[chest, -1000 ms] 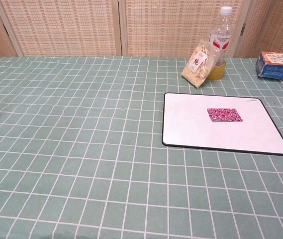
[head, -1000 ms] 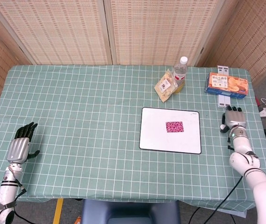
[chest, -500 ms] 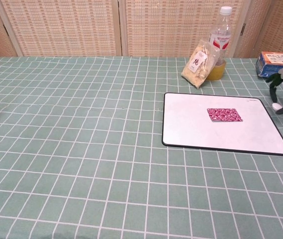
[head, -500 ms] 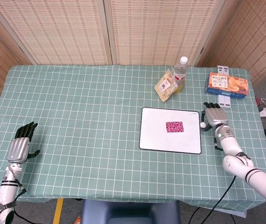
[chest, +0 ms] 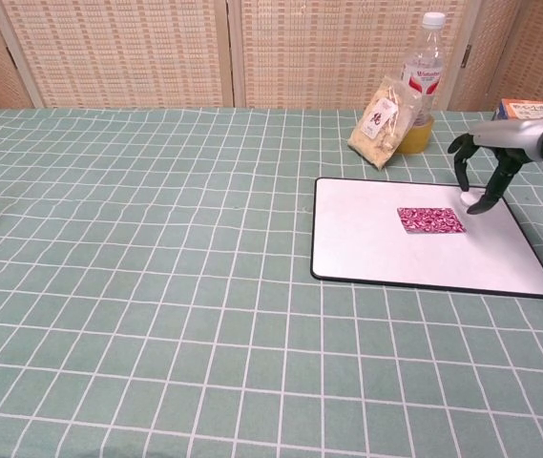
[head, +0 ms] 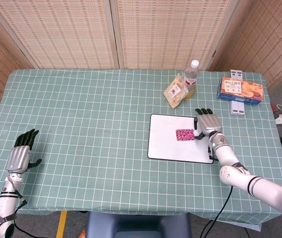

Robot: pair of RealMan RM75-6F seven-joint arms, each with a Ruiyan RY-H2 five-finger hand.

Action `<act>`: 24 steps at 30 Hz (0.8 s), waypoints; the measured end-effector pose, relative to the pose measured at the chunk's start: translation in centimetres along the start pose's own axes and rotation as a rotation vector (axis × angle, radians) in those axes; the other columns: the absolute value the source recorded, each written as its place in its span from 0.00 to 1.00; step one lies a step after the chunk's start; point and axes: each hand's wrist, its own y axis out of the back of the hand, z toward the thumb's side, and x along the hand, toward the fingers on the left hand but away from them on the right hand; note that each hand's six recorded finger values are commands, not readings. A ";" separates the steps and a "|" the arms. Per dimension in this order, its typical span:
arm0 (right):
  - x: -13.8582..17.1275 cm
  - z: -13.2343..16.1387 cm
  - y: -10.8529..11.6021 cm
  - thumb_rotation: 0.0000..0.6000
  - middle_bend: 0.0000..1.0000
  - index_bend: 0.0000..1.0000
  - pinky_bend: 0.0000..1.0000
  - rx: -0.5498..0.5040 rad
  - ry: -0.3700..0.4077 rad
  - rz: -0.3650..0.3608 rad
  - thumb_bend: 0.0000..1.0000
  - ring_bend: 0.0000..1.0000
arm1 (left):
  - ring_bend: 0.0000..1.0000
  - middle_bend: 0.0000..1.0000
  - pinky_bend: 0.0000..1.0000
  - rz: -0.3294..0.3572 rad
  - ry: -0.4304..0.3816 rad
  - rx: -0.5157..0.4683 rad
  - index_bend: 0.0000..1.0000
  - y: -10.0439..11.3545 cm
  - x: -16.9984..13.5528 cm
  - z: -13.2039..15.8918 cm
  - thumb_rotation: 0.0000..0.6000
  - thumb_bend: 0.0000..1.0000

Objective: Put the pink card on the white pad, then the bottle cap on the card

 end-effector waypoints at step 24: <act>-2.2 3.1 -1.0 1.00 0.06 0.61 0.00 -0.009 0.029 0.039 0.25 0.00 | 0.00 0.00 0.00 -0.003 -0.001 -0.004 0.00 0.1 0.0 0.0 1.00 0.16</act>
